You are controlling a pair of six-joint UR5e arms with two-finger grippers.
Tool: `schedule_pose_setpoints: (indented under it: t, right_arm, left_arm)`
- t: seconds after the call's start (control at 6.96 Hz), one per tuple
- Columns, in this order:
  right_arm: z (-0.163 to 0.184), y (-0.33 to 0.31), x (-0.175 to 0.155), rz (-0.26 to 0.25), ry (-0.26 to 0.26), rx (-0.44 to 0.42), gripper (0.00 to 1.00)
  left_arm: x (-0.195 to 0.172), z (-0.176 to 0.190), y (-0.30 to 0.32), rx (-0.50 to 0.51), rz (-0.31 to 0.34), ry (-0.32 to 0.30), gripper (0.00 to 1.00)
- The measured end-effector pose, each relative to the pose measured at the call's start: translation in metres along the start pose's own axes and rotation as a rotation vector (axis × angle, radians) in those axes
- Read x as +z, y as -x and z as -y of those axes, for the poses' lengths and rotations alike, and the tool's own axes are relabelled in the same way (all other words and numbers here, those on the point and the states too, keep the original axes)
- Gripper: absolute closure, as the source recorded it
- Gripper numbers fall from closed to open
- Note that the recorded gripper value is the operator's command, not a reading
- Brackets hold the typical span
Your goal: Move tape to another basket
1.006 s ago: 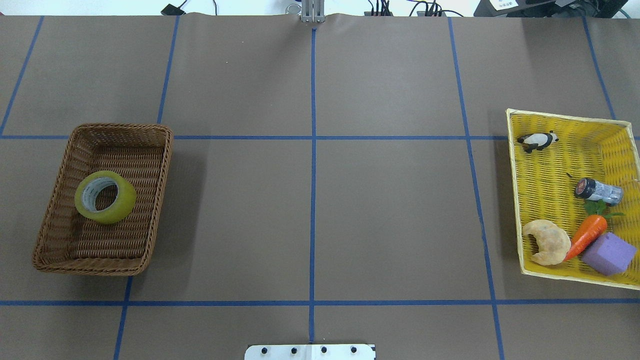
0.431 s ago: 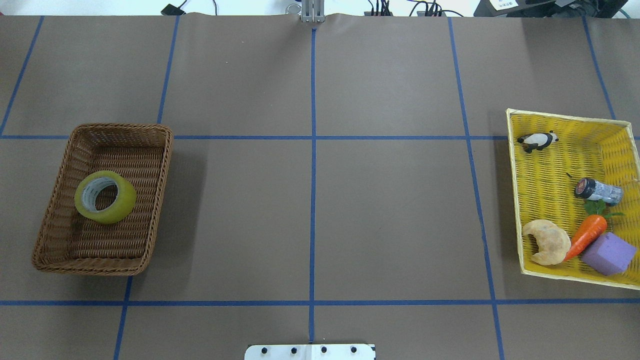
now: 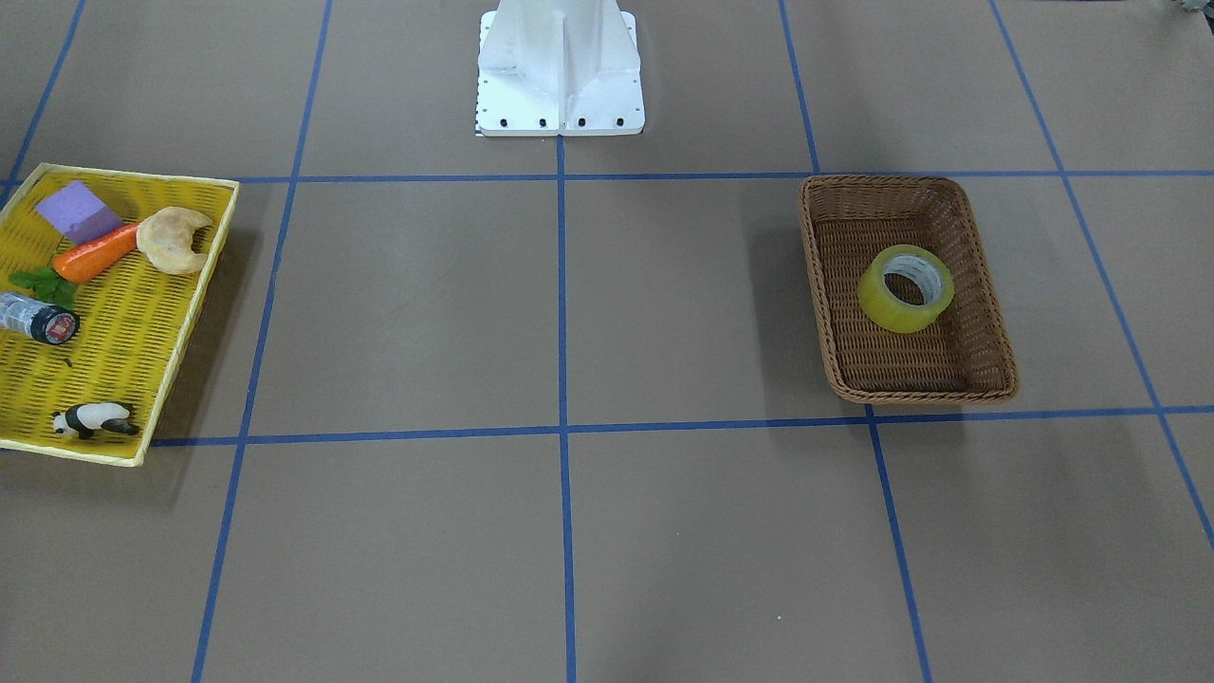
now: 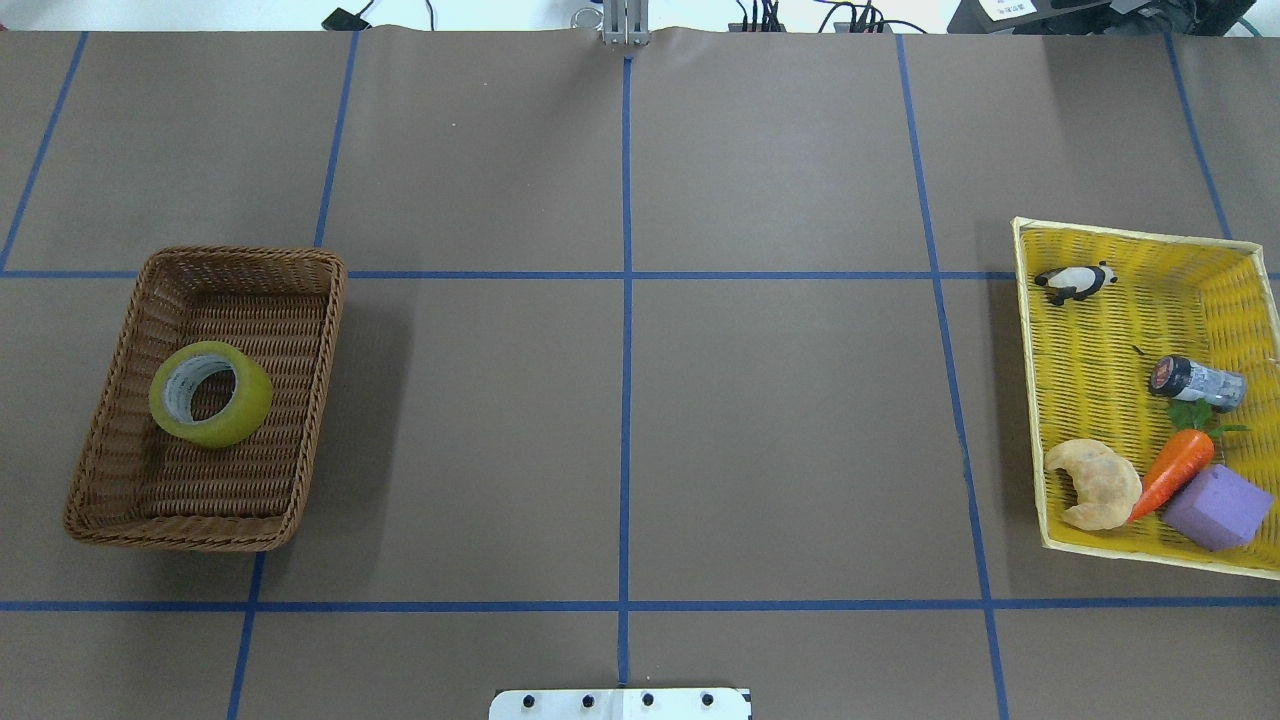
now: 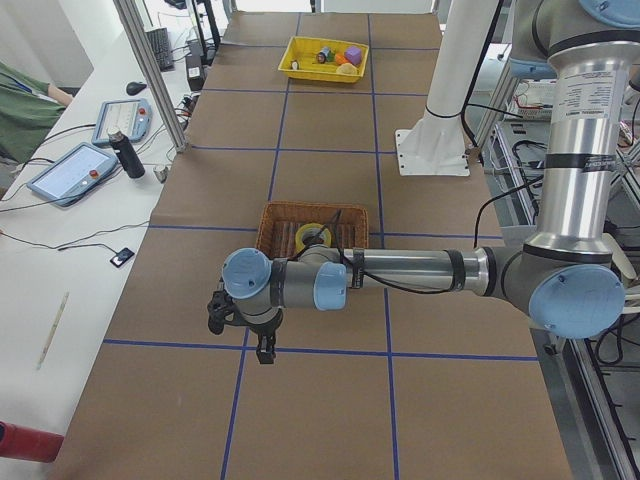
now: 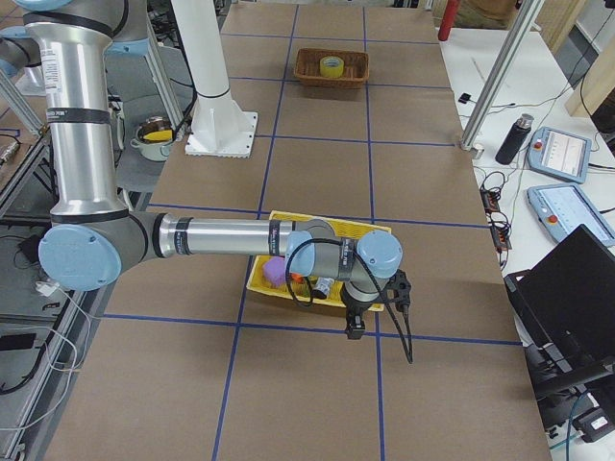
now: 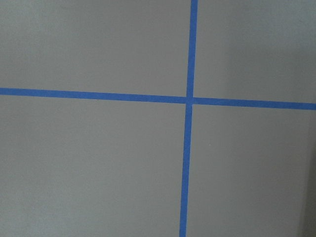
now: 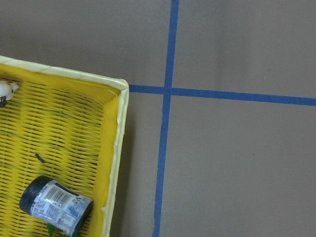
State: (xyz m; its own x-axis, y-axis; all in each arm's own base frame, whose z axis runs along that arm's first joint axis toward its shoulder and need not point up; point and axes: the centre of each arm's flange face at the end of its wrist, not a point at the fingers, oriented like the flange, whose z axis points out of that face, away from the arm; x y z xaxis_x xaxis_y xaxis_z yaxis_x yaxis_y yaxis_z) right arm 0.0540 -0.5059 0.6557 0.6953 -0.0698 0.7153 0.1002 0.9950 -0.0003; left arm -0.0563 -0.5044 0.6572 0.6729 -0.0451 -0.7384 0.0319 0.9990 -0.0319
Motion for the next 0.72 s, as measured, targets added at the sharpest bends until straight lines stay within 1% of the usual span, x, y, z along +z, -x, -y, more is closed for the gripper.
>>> schedule_pose_setpoints:
  t: [0.72]
  right_arm:
    - [-0.0015, 0.0005, -0.0018, -0.002, -0.003, -0.001, 0.0]
  left_arm:
    - [0.0, 0.0007, 0.0005, -0.001, 0.005, -0.001, 0.01]
